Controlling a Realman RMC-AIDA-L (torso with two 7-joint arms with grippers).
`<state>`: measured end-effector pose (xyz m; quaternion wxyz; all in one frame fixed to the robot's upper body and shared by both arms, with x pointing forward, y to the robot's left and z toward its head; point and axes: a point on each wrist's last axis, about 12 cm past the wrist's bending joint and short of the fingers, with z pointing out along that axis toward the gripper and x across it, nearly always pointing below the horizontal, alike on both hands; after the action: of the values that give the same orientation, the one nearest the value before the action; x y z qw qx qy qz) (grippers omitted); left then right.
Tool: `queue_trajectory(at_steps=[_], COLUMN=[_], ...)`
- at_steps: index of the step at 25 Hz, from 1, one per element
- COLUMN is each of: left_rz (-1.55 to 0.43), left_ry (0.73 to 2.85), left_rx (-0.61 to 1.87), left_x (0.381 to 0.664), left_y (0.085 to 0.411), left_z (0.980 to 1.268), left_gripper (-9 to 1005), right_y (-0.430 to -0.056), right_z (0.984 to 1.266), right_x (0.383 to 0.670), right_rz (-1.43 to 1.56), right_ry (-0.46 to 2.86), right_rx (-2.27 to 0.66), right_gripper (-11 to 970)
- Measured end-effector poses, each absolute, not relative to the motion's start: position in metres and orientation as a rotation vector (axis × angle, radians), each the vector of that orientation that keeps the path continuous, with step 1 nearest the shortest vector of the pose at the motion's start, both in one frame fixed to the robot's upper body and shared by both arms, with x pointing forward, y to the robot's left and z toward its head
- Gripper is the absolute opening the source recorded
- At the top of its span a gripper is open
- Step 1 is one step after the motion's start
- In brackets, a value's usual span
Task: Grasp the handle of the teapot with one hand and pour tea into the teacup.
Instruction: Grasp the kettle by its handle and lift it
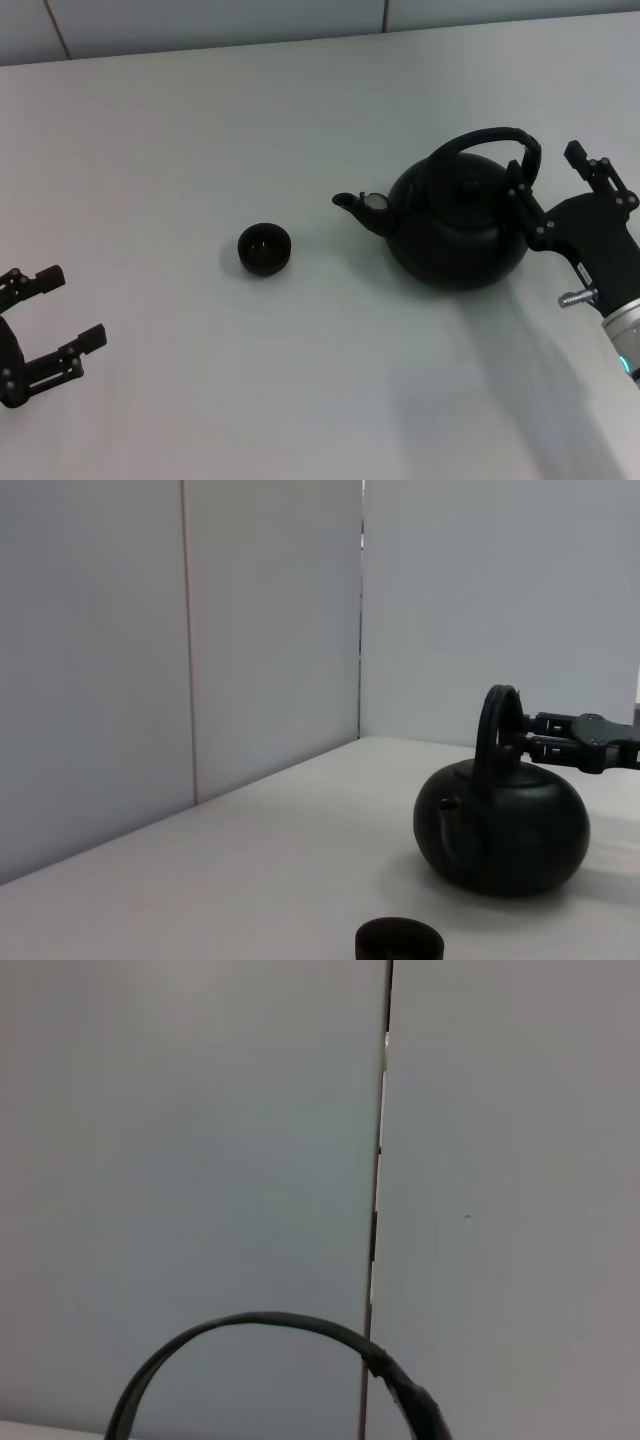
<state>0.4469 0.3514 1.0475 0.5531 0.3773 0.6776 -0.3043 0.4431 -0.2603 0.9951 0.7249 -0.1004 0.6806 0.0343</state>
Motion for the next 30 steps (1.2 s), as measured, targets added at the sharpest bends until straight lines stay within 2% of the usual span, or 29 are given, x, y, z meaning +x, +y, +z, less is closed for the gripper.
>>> queue_trajectory(at_steps=[12,17,22,30], left_rz=[-0.715,-0.718,-0.720,-0.725], left_ry=[1.597,1.596,1.597,1.599], left_rx=[0.873,0.872,0.870,0.862], left_x=[0.4472,0.4470,0.4467,0.4443], left_y=[0.3501,0.3493,0.3485,0.3469], left_z=[1.0473,1.0470,1.0464,1.0447], left_gripper=[813,813,812,812], right_y=[-0.2636,-0.2674,-0.2672,-0.2659], right_z=[0.9962,0.9967,0.9969,0.9974], right_x=[0.4489,0.4505,0.4513,0.4526], right_rz=[0.084,0.121,0.128,0.131], right_ry=[1.502,1.505,1.503,1.500], right_rx=[-0.206,-0.174,-0.184,-0.186], right_gripper=[679,593,368,190])
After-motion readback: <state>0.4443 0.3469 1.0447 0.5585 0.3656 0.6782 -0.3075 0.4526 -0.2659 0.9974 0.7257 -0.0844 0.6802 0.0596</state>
